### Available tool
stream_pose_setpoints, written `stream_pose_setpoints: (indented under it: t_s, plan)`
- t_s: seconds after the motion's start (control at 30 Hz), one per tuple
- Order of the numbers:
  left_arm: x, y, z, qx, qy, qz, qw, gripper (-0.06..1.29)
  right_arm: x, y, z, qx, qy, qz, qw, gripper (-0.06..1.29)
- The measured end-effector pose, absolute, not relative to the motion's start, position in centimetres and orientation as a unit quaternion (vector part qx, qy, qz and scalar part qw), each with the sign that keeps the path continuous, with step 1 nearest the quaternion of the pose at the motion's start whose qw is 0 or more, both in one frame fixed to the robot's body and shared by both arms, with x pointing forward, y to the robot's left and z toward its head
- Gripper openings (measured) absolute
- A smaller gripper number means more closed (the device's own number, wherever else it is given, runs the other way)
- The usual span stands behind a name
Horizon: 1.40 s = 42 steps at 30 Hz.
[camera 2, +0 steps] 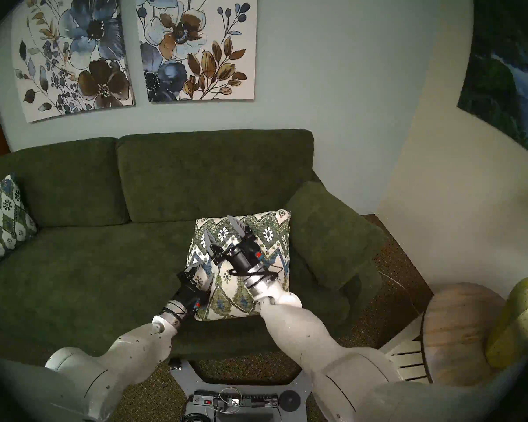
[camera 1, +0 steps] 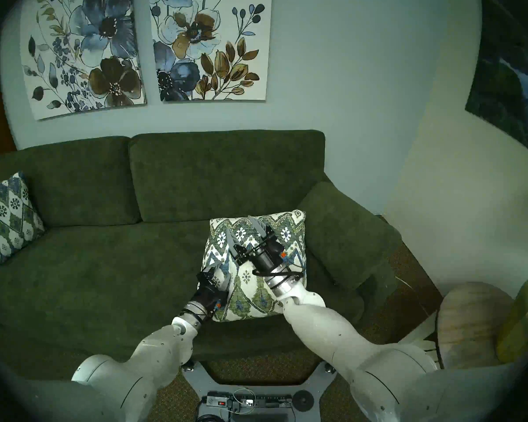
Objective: Fluff a cushion
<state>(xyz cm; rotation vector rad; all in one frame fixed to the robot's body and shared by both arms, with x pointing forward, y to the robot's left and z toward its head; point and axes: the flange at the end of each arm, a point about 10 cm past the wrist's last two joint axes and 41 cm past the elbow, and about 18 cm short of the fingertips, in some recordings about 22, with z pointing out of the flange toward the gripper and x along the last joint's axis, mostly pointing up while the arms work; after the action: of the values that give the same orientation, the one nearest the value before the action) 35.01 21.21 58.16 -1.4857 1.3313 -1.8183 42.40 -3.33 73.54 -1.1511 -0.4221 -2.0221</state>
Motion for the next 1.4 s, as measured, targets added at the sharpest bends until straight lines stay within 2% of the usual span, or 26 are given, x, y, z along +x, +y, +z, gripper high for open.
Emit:
stream_pose_setpoints:
  t_s: [0.2,0.53,0.73,1.13,1.4]
  plan:
    - [34.0,21.0,57.5,-0.549,0.469,-0.656,0.220,1.04,43.0,-3.4,74.3,-0.444,-0.172,-0.795,0.377,1.23]
    - [32.1,22.3,56.7,-0.560,0.450,-0.661,0.219,1.04,40.1,-9.1,65.6,-0.585,-0.127,-0.727,0.338,1.23]
    - [30.4,23.3,56.0,-0.568,0.449,-0.656,0.212,1.04,38.3,-11.2,62.4,-0.636,-0.096,-0.696,0.318,1.23]
    - [27.3,25.0,54.7,-0.580,0.457,-0.648,0.185,1.05,37.4,-11.7,60.6,-0.671,-0.049,-0.676,0.300,1.23]
    - [28.1,25.5,55.9,-0.554,0.453,-0.675,0.181,1.08,37.7,-11.6,60.6,-0.675,-0.029,-0.676,0.294,1.23]
